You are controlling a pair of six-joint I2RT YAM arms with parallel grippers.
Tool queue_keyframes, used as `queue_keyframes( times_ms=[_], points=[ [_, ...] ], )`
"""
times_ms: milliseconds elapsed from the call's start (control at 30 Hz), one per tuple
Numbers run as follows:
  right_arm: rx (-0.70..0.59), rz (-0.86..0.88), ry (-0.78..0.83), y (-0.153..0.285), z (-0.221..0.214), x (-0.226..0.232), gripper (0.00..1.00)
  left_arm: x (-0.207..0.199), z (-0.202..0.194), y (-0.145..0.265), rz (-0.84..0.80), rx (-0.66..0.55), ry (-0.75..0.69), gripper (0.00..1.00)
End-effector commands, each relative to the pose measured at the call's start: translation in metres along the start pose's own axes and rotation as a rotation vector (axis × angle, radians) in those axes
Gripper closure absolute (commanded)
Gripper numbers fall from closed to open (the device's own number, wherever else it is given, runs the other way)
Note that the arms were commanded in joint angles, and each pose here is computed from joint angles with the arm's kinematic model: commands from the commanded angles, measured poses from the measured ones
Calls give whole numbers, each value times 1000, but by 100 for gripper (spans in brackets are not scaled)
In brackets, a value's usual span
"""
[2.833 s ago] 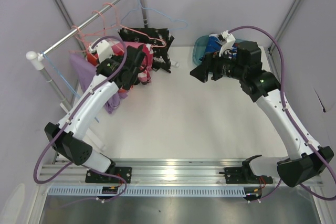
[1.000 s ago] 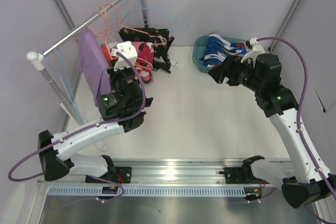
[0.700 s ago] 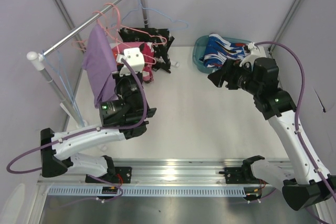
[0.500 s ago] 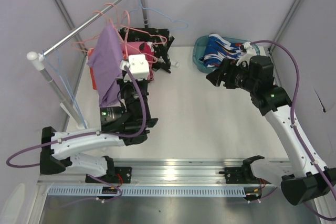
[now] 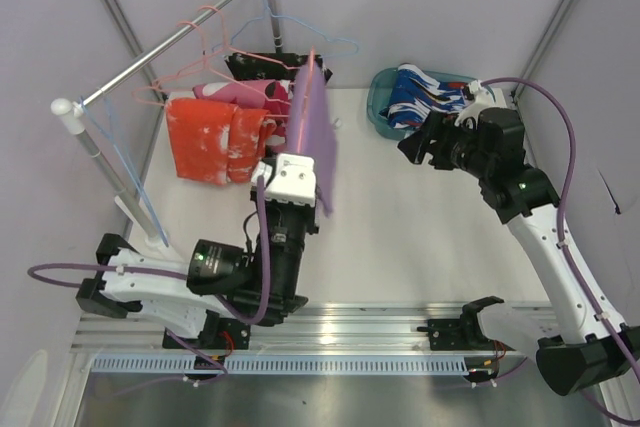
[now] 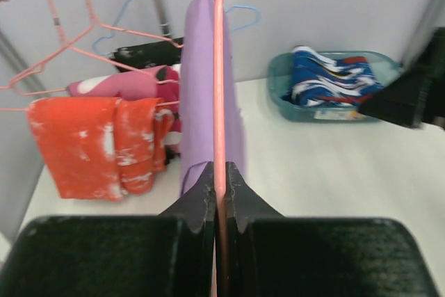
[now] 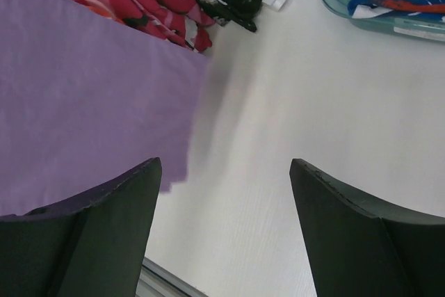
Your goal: Remove the trousers from the hanger
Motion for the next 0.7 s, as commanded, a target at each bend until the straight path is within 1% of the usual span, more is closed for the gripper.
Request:
queue_keyframes(
  times_ms=[0, 67, 100, 167, 200, 233, 300, 400, 433, 500, 567, 600, 633, 667],
  points=[
    [-54, -53, 28, 16, 17, -2, 19, 0, 5, 20, -46, 123, 382, 100],
    [-71, -97, 35, 25, 20, -6, 18, -7, 3, 28, -80, 138, 389, 100],
    [-71, -151, 30, 29, 19, -12, 18, -14, 1, 30, -87, 140, 374, 100],
    [-87, -184, 27, 40, 20, -15, 18, -21, -4, 33, -96, 139, 351, 100],
    [-94, -204, 22, 44, 21, -17, 17, -29, -8, 34, -98, 137, 310, 100],
    [-98, -215, 18, 48, 21, -18, 17, -31, -6, 33, -92, 133, 308, 100],
    [-101, -237, 12, 57, 19, -19, 17, -38, -14, 30, -78, 126, 257, 100],
    [-103, -301, 11, 70, 18, -25, 17, -34, -16, 17, -30, 106, 226, 100],
    [-104, -310, 19, 73, 18, -26, 17, -27, -13, 8, 2, 95, 221, 100],
    [-114, -332, 22, 82, 19, -27, 17, -17, -7, -1, 36, 79, 201, 100],
    [-124, -335, 34, 88, 20, -27, 17, -4, 10, -10, 60, 28, 208, 100],
    [-138, -330, 39, 91, 23, -25, 16, -1, 14, -13, 67, 16, 167, 100],
    [-147, -328, 41, 93, 25, -24, 16, 2, 25, -16, 75, -16, 166, 100],
    [-151, -328, 43, 94, 26, -24, 17, -2, 25, -18, 80, -33, 115, 100]
  ],
)
Point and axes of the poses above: each gripper's point midway between its finger pads, its own y axis back along the fingers, its own x axis along the line the jaws close on, z = x × y, the point moved 4 cm from there along y, back along the fingers, and after that the axes turned 15 degrees about y, right-handed, at the moved point
